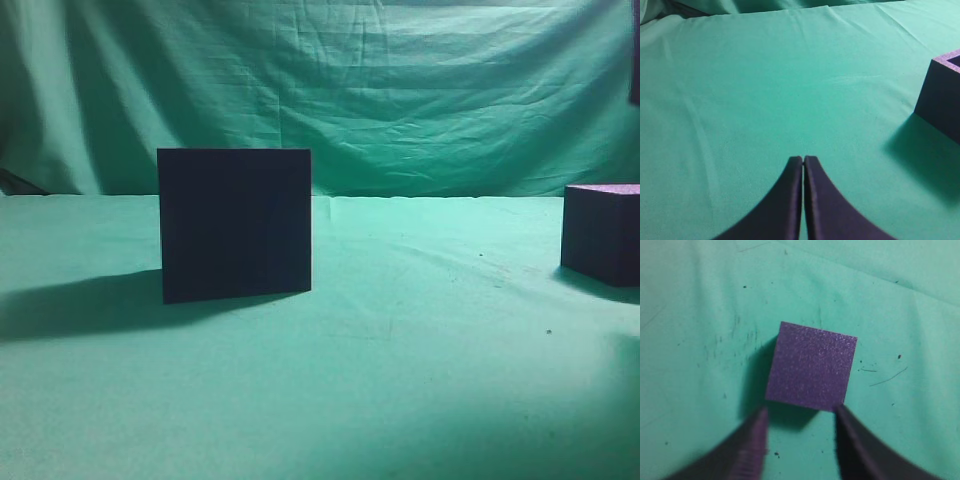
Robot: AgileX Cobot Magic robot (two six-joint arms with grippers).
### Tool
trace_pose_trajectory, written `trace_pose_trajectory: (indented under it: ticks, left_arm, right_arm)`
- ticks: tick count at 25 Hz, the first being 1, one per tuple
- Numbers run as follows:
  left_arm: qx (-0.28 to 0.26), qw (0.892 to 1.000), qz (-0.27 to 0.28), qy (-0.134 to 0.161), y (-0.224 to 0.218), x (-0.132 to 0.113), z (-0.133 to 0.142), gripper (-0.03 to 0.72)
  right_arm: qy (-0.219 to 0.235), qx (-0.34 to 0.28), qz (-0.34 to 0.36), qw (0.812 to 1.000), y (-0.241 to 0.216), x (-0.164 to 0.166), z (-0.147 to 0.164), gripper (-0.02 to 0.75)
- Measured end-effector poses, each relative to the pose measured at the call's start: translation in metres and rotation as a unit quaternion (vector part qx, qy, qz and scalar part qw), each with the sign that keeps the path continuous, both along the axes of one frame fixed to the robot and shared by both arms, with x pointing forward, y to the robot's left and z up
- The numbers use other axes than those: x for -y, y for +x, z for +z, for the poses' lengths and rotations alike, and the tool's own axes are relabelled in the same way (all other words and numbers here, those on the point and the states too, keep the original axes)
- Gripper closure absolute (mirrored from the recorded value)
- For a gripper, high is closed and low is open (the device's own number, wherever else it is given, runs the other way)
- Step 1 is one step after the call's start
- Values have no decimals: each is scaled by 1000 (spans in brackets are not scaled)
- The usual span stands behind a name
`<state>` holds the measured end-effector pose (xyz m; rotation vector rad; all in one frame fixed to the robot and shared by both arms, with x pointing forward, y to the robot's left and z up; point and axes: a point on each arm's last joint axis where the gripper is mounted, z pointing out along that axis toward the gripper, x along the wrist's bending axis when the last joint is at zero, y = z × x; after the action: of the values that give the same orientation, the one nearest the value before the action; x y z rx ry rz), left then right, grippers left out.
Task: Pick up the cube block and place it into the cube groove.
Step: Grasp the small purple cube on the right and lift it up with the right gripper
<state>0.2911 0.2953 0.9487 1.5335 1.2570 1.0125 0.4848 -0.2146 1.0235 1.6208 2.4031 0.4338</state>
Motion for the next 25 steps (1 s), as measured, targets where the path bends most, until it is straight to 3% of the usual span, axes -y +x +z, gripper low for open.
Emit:
trace_pose_trajectory:
  ticks: [5,7,9,10,12,16,17,22,25]
  left_arm:
    - [0,1000,0,0,0,0,0,688]
    - [0,1000,0,0,0,0,0,688]
    - [0,1000,0,0,0,0,0,688]
    - [0,1000,0,0,0,0,0,688]
    - [0,1000,0,0,0,0,0,688]
    - [0,1000,0,0,0,0,0,688]
    - [0,1000,0,0,0,0,0,688]
    - [0,1000,0,0,0,0,0,688]
    - [0,1000,0,0,0,0,0,688]
  right_arm:
    - [-3,-28,-35,999,16,-4,-22,146]
    - [-12,-34,-43,998,22,-5,-32,83]
    - [-21,-36,-47,998,28,-5,-42,94]
    - [-26,-36,-47,998,31,-5,-47,56]
    - [-29,-35,-49,998,37,-6,-56,70]
    - [-29,-37,-52,998,41,-8,-64,309]
    - [-28,-35,-53,998,42,-8,-63,326]
    - [-21,-54,-70,996,49,-12,-45,315]
    - [10,-42,-75,996,56,-23,-11,315]
